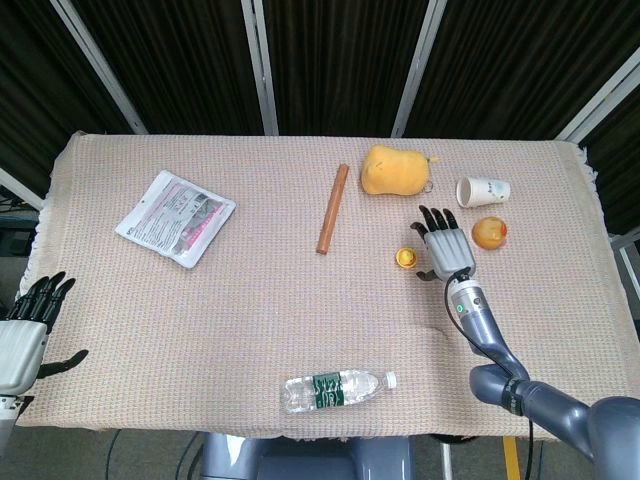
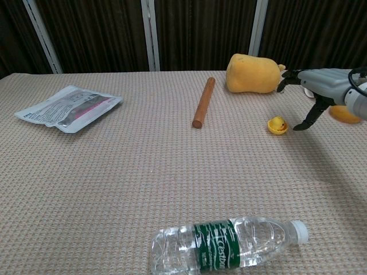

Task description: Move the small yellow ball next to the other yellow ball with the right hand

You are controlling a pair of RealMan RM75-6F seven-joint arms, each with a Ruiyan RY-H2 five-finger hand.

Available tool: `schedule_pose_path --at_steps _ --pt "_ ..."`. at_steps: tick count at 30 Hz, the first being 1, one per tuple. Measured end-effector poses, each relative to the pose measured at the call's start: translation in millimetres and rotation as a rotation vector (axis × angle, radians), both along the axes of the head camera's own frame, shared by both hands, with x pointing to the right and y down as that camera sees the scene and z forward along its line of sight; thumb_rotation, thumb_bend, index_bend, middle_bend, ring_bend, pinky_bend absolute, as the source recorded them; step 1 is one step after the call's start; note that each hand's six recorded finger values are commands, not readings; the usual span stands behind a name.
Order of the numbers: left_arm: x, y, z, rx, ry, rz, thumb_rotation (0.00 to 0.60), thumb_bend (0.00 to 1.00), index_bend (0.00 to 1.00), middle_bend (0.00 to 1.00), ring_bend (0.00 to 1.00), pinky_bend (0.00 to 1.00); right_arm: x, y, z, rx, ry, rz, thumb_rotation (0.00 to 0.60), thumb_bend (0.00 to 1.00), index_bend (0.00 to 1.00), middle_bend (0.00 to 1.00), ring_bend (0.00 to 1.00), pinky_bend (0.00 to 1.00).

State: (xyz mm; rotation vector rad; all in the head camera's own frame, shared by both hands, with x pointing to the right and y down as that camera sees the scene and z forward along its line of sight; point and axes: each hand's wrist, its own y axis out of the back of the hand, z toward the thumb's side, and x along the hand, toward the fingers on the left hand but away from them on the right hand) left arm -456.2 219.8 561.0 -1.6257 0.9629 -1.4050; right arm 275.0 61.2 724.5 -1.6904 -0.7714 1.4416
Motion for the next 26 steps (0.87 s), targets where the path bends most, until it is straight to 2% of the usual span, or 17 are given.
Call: schedule_pose_path --at_steps 3,8,15,21,26 --pt "1.1 -0.1 -0.6 0.002 -0.003 0.01 0.6 0.0 0.0 0.0 0.0 0.19 3.5 2.5 -20.3 0.034 -0.01 -0.023 0.6 0.0 0.05 0.0 0.0 0.0" --pt "0.5 -0.4 -2.5 0.014 -0.021 0.02 0.6 0.0 0.0 0.0 0.0 0.19 15.6 14.1 -59.6 0.098 -0.018 -0.048 0.6 0.0 0.04 0.0 0.0 0.0" --pt "-2.0 0.8 -3.8 0.024 -0.062 0.026 0.6 0.0 0.0 0.0 0.0 0.19 57.7 53.5 -119.4 0.197 0.02 -0.039 0.6 0.0 0.04 0.0 0.0 0.0" --pt "-6.2 4.4 -5.4 0.029 -0.098 0.01 0.6 0.0 0.0 0.0 0.0 0.19 93.7 96.7 -150.2 0.233 0.08 -0.021 0.6 0.0 0.04 0.0 0.0 0.0" --pt "-8.1 4.1 -3.2 0.019 -0.095 -0.006 0.6 0.0 0.0 0.0 0.0 0.19 102.3 113.8 -158.8 0.248 0.069 -0.026 0.6 0.0 0.05 0.0 0.0 0.0"
